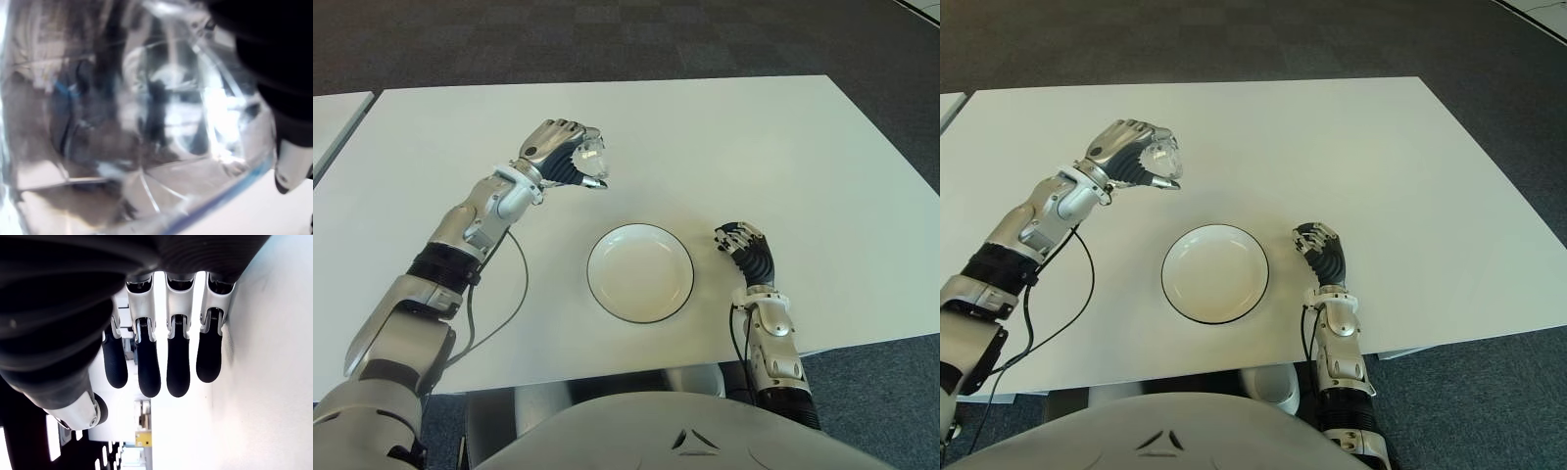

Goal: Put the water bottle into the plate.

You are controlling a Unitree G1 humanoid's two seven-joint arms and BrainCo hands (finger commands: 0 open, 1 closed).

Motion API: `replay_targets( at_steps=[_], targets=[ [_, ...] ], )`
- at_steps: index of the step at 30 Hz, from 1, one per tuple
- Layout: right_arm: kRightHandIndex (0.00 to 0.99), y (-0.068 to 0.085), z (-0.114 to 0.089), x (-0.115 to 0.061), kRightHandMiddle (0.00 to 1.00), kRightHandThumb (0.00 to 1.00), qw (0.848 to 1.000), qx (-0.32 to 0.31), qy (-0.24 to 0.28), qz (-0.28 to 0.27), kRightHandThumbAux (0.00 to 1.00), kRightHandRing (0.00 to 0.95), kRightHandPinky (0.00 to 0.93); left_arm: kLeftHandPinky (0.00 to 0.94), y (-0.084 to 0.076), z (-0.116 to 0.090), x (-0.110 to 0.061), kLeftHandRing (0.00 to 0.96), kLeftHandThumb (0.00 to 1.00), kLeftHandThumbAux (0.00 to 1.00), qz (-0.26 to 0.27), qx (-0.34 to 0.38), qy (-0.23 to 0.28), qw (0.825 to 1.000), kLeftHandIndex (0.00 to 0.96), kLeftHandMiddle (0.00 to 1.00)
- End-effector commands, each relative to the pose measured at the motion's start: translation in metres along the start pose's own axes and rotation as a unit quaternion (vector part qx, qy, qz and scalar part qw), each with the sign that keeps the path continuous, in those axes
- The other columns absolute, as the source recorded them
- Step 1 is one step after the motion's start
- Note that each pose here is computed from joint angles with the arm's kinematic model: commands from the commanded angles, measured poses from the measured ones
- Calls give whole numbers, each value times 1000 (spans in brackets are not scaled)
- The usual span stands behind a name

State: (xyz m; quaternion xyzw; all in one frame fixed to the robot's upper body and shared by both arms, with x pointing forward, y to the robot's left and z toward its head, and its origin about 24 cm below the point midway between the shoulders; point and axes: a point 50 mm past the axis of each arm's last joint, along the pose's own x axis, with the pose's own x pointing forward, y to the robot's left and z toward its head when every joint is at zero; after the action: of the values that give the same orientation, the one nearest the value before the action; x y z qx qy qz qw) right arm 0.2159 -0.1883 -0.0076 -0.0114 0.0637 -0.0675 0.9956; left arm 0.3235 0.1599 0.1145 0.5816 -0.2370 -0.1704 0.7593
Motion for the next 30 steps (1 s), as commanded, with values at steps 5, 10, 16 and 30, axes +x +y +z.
replay_targets(
  at_steps=[5,10,16,30],
  targets=[
    [420,1,-12,-3,458,704,999,7,34,-1,736,467,481,811,-4,36,-6,849,850,670,-7,-8,-58,998,393,534],
    [420,1,-12,-4,458,703,999,8,33,-2,736,466,483,816,-9,64,-12,850,850,670,-21,9,-115,993,395,537],
    [420,0,-12,-4,459,704,999,7,33,-4,736,465,482,843,-11,80,-17,853,850,669,-30,32,-170,985,396,541],
    [420,-1,-12,-5,463,704,999,1,33,-7,736,470,484,871,-48,107,-37,865,851,669,-62,44,-250,965,399,548]
  ],
)
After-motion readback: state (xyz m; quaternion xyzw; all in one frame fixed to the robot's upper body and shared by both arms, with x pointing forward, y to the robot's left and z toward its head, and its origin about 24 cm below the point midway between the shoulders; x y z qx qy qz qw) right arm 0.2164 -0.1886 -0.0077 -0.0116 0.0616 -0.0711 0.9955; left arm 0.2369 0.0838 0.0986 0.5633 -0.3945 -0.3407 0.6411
